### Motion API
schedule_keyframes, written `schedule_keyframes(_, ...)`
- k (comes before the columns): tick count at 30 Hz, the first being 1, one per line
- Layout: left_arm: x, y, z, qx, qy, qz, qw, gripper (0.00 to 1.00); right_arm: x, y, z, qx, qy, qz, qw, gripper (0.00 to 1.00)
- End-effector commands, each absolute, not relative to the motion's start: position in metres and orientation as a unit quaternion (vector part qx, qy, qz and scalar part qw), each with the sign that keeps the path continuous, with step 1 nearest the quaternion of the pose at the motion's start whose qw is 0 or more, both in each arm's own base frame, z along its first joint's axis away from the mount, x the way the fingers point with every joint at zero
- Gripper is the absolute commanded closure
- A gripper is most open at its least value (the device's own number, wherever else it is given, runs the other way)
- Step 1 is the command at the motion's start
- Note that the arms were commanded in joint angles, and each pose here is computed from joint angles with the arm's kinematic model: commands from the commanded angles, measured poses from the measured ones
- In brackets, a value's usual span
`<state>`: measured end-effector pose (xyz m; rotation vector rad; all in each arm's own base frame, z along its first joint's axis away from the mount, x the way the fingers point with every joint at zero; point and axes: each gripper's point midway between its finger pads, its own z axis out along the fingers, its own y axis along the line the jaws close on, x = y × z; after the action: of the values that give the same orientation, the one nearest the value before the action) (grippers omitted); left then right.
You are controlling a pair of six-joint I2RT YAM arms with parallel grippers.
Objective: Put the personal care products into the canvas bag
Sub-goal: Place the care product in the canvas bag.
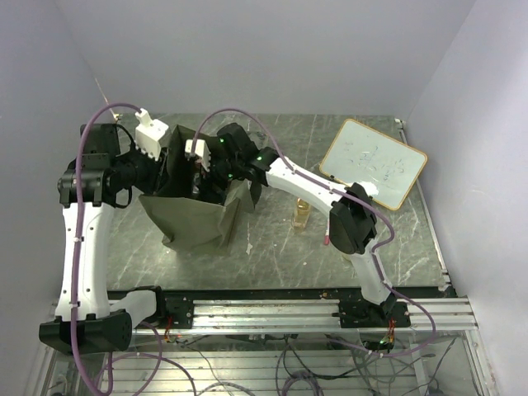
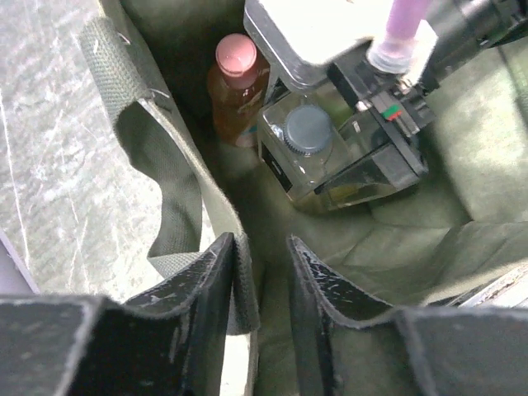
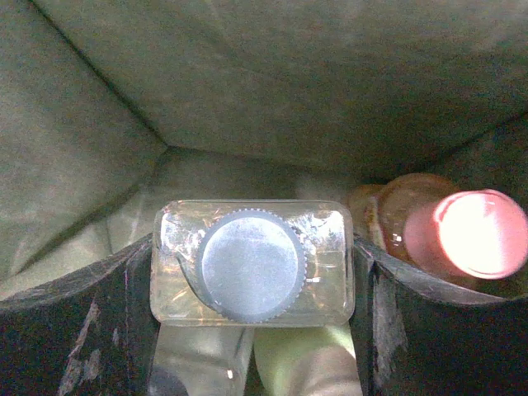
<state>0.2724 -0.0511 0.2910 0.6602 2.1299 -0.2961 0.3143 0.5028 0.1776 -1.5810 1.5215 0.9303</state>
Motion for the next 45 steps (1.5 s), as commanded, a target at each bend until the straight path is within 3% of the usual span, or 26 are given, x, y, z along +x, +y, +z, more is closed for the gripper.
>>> schedule_keyframes(1, 0.269, -0.060, 0.326, 0.289, 0.822, -0.130, 0.472, 0.54, 0.329, 0.510, 0.228, -0.599, 0.565, 0.382, 0.420, 1.00)
schedule_keyframes(7, 0.258, -0.069, 0.351, 0.326, 0.791, -0.136, 0.499, 0.35, 0.328, 0.509, 0.229, -0.597, 0.567, 0.384, 0.418, 1.00)
schedule_keyframes(16, 0.211, -0.084, 0.320, 0.468, 0.761, -0.183, 0.411, 0.37, 0.327, 0.510, 0.232, -0.592, 0.570, 0.388, 0.417, 1.00)
schedule_keyframes(23, 0.201, -0.079, 0.290, 0.500, 0.761, -0.184, 0.371, 0.35, 0.329, 0.509, 0.235, -0.592, 0.571, 0.383, 0.420, 1.00)
schedule_keyframes(25, 0.199, -0.080, 0.284, 0.506, 0.759, -0.189, 0.365, 0.38, 0.328, 0.510, 0.234, -0.591, 0.573, 0.384, 0.418, 1.00)
schedule_keyframes(33, 0.183, -0.077, 0.259, 0.548, 0.751, -0.162, 0.330, 0.73, 0.330, 0.513, 0.233, -0.584, 0.579, 0.388, 0.417, 1.00)
schedule_keyframes(41, 0.164, -0.083, 0.228, 0.587, 0.740, -0.171, 0.280, 0.90, 0.329, 0.515, 0.236, -0.577, 0.579, 0.395, 0.419, 1.00)
schedule_keyframes(45, 0.159, -0.083, 0.218, 0.592, 0.739, -0.171, 0.273, 0.93, 0.325, 0.519, 0.239, -0.582, 0.573, 0.392, 0.424, 1.00)
